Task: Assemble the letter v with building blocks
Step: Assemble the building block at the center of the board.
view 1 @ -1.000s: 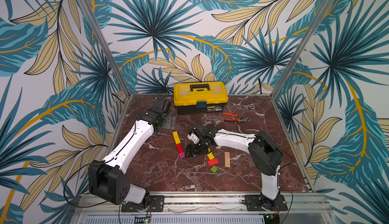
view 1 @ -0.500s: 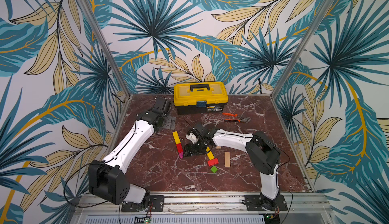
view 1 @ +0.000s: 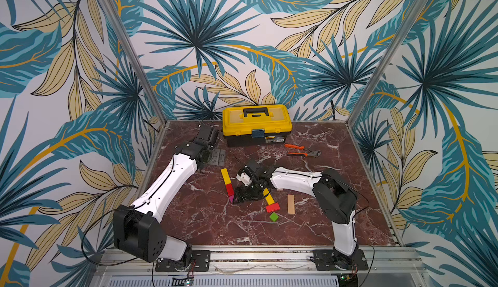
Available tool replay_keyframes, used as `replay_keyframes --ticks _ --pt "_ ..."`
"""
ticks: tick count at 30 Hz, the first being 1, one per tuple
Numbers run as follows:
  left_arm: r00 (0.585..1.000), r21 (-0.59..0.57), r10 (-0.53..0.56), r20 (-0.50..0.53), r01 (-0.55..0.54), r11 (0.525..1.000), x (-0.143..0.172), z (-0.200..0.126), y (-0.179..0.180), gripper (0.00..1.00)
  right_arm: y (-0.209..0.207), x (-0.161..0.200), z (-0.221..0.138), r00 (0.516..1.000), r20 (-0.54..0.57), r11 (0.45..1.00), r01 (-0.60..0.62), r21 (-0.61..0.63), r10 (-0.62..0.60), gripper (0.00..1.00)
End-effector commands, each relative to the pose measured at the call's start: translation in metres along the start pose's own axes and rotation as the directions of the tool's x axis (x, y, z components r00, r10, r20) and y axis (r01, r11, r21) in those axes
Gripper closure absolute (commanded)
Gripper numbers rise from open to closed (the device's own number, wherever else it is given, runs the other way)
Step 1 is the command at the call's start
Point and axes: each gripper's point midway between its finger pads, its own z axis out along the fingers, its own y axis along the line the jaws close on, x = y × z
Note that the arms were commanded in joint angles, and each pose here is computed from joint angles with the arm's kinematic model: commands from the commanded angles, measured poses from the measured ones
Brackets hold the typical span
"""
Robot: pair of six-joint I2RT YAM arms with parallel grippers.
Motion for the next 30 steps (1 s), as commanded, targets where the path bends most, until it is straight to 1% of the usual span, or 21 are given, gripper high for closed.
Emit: replay_keyframes --ticks 1,7,12,18,22,25,27,30 --pt "1.0 0.001 -0.003 -0.002 0.003 1.0 0.001 0.005 0.001 0.01 -0.003 -0.001 0.008 1.0 -0.009 1.0 -0.011 0.013 0.012 0.2" --pt "1.0 0.001 -0.001 -0.001 0.001 1.0 0.001 0.005 0.001 0.01 0.0 -0.005 0.01 1.0 -0.003 1.0 -0.008 0.01 0.008 0.2" --pt "1.0 0.001 -0.002 -0.001 0.002 1.0 0.0 0.005 0.001 0.01 0.003 -0.006 0.004 1.0 -0.002 1.0 0.008 0.011 -0.008 0.2" --pt "1.0 -0.001 -0.001 -0.002 0.001 1.0 0.001 0.005 0.001 0.01 0.008 0.001 -0.027 0.998 0.026 0.997 0.06 0.038 -0.061 0.19" --pt "1.0 -0.002 -0.003 0.0 0.003 1.0 0.0 0.005 0.002 0.01 0.008 -0.004 -0.046 0.995 0.064 0.997 0.067 0.047 -0.07 0.18" --pt "1.0 -0.003 -0.004 0.004 0.004 1.0 0.0 0.004 0.002 0.01 0.002 -0.012 -0.053 0.995 0.09 0.998 0.05 0.048 -0.054 0.17" --pt "1.0 -0.002 -0.005 0.003 0.005 1.0 0.0 0.004 0.002 0.01 -0.011 -0.022 -0.058 0.994 0.106 0.999 0.021 0.048 -0.026 0.17" --pt "1.0 -0.002 -0.004 0.001 0.004 1.0 0.0 0.005 0.002 0.01 -0.019 -0.028 -0.054 0.995 0.102 0.999 0.012 0.051 -0.017 0.17"
